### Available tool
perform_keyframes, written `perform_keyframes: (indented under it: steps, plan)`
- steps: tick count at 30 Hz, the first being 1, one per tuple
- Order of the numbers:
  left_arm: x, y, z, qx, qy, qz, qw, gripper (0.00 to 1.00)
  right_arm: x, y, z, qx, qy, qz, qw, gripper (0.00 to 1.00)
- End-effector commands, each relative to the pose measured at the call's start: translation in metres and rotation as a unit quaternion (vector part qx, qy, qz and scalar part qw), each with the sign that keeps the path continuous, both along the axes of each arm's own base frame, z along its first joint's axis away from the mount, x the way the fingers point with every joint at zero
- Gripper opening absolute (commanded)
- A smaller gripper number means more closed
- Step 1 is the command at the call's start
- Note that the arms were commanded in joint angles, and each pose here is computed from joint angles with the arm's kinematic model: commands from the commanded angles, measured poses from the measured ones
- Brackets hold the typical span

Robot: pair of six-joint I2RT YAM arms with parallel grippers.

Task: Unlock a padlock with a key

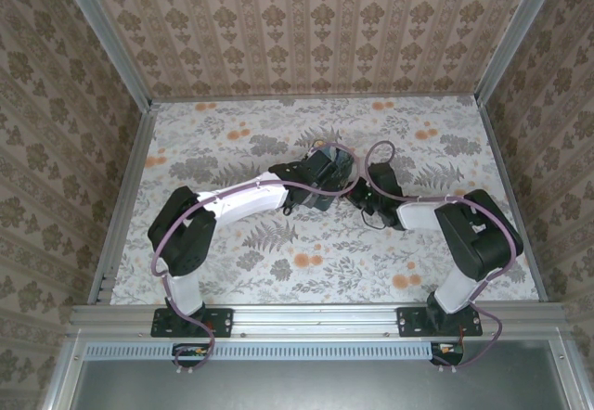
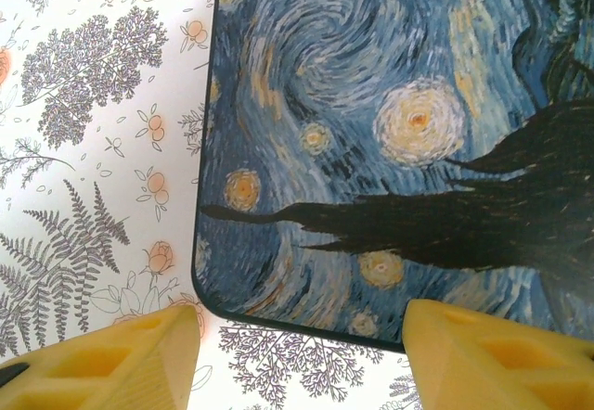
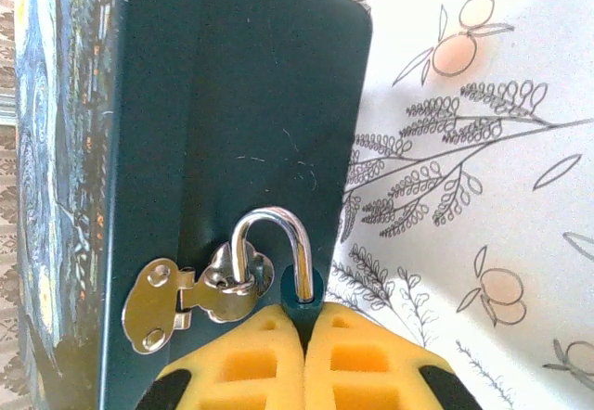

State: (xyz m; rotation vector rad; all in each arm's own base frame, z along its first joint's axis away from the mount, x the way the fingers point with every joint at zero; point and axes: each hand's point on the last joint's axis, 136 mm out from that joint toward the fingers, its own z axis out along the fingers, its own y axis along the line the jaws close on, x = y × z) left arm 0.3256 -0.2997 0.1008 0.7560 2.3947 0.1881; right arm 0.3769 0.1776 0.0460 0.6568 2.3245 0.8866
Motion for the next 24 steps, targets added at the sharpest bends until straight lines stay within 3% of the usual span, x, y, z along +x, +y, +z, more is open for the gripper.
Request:
perform_keyframes:
  steps: [1,11,24]
  plan:
    - [-0.020,0.028,-0.039,0.085,0.063,-0.011,0.994,0.63,-0.010,-0.027,-0.025,-0.048,0.050,-0.001,0.998,0.00]
    - [-0.010,0.027,-0.044,0.078,0.071,-0.004,0.994,0.63,-0.032,-0.036,-0.037,-0.048,0.056,0.051,0.996,0.00]
    - [-0.008,0.037,-0.006,0.025,0.056,0.015,0.998,0.64,-0.048,-0.008,0.003,-0.014,-0.024,0.166,0.986,0.00]
